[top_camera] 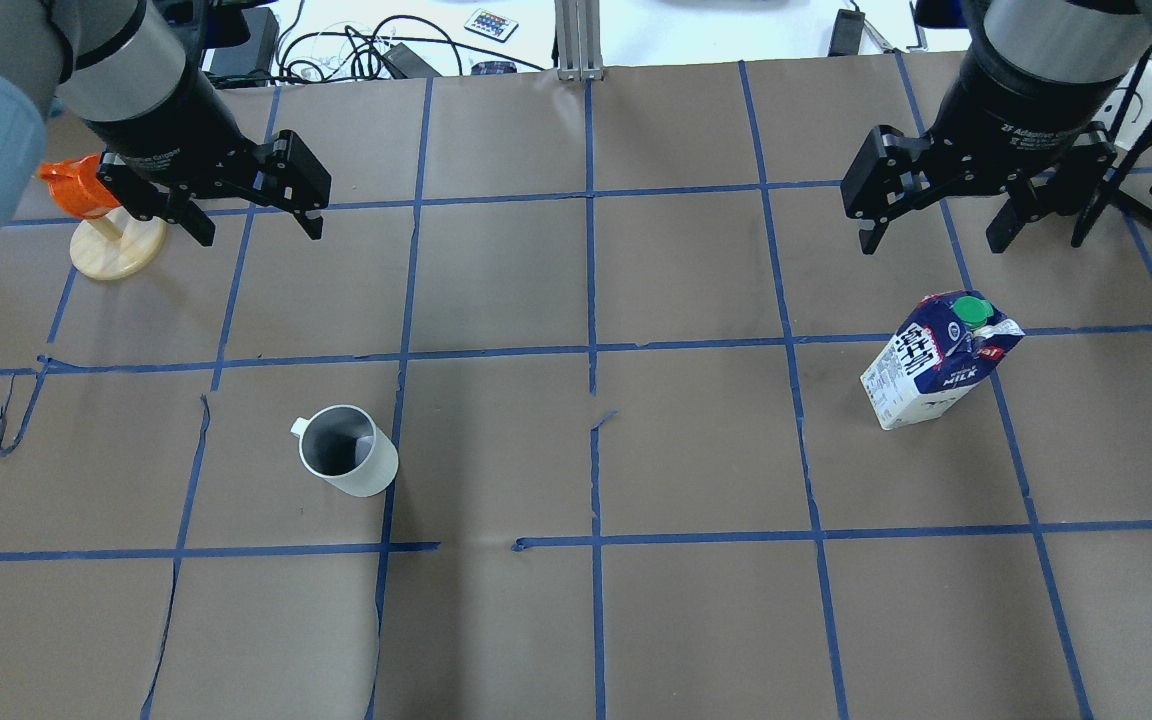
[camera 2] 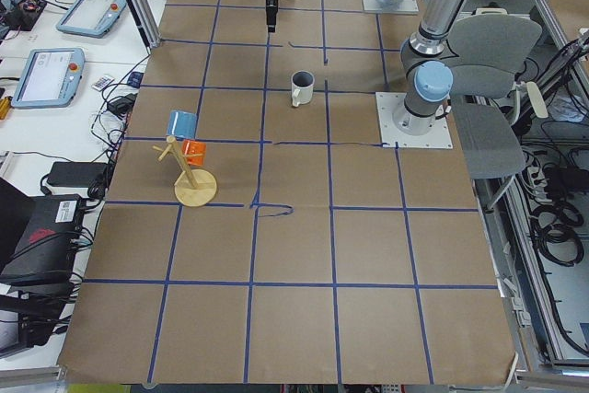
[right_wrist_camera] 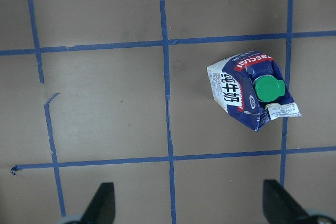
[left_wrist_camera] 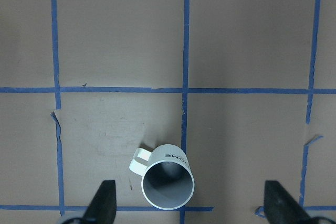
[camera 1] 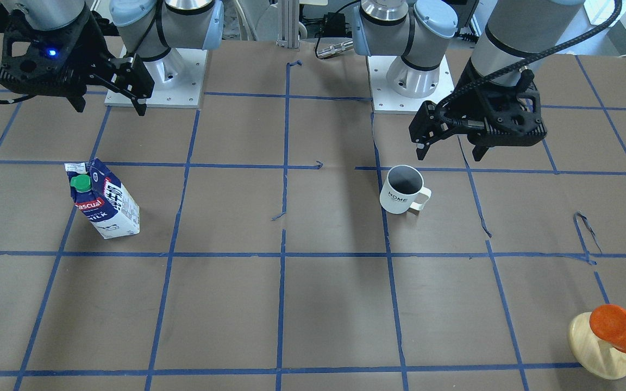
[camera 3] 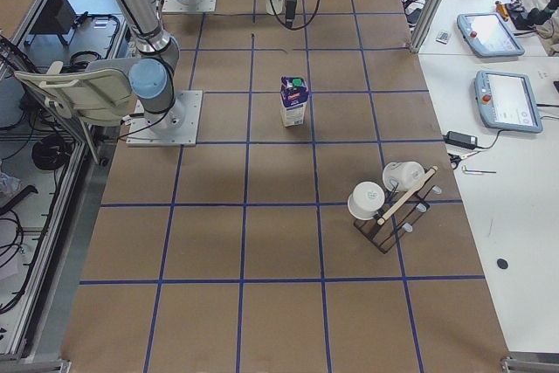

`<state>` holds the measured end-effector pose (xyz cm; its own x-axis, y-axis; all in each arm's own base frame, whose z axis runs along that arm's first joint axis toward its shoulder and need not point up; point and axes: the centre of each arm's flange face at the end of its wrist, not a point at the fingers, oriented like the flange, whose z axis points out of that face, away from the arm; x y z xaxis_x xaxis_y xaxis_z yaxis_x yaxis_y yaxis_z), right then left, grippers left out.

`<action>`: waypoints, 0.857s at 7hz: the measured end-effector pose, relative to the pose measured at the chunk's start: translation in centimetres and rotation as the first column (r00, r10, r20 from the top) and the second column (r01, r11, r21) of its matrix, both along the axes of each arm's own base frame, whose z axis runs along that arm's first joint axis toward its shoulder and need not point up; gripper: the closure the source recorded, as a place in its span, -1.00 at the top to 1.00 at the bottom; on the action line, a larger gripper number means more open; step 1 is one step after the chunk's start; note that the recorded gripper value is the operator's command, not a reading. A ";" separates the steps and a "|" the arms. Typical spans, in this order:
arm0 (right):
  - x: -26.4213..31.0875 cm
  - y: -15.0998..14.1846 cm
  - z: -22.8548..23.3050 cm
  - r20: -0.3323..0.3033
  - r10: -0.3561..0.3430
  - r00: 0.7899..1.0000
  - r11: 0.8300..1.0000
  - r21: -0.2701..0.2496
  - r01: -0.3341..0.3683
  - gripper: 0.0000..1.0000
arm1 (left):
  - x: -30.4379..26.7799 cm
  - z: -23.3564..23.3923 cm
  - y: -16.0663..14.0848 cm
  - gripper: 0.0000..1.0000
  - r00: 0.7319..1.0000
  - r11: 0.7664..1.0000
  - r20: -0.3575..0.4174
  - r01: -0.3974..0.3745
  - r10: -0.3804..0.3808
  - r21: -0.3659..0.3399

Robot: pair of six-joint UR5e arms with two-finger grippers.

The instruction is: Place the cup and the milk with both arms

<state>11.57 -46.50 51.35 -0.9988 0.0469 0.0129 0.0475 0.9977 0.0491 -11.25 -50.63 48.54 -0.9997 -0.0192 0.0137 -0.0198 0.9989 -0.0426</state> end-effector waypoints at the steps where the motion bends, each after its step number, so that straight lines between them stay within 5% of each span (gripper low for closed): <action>1: -0.1 -0.2 -0.4 -0.004 0.000 1.000 1.000 0.008 0.000 1.00 | 0.0 0.0 0.0 1.00 1.000 1.000 0.001 0.000 0.000 0.000; 3: -1.5 -1.2 -1.8 -0.010 0.016 1.000 0.999 0.030 -0.016 1.00 | 0.0 0.0 0.0 1.00 1.000 1.000 0.002 0.001 -0.001 0.000; 6: -6.1 -3.2 -3.7 -0.060 0.176 0.983 0.982 0.080 -0.171 1.00 | 0.0 0.0 0.1 1.00 1.000 1.000 0.000 0.007 -0.007 0.001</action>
<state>5.48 -49.67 47.68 -0.9885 -0.1309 0.0764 -0.1207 0.9847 0.1255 -11.30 -50.50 48.57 -0.9998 -0.0125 0.0141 -0.0131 0.9991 -0.0414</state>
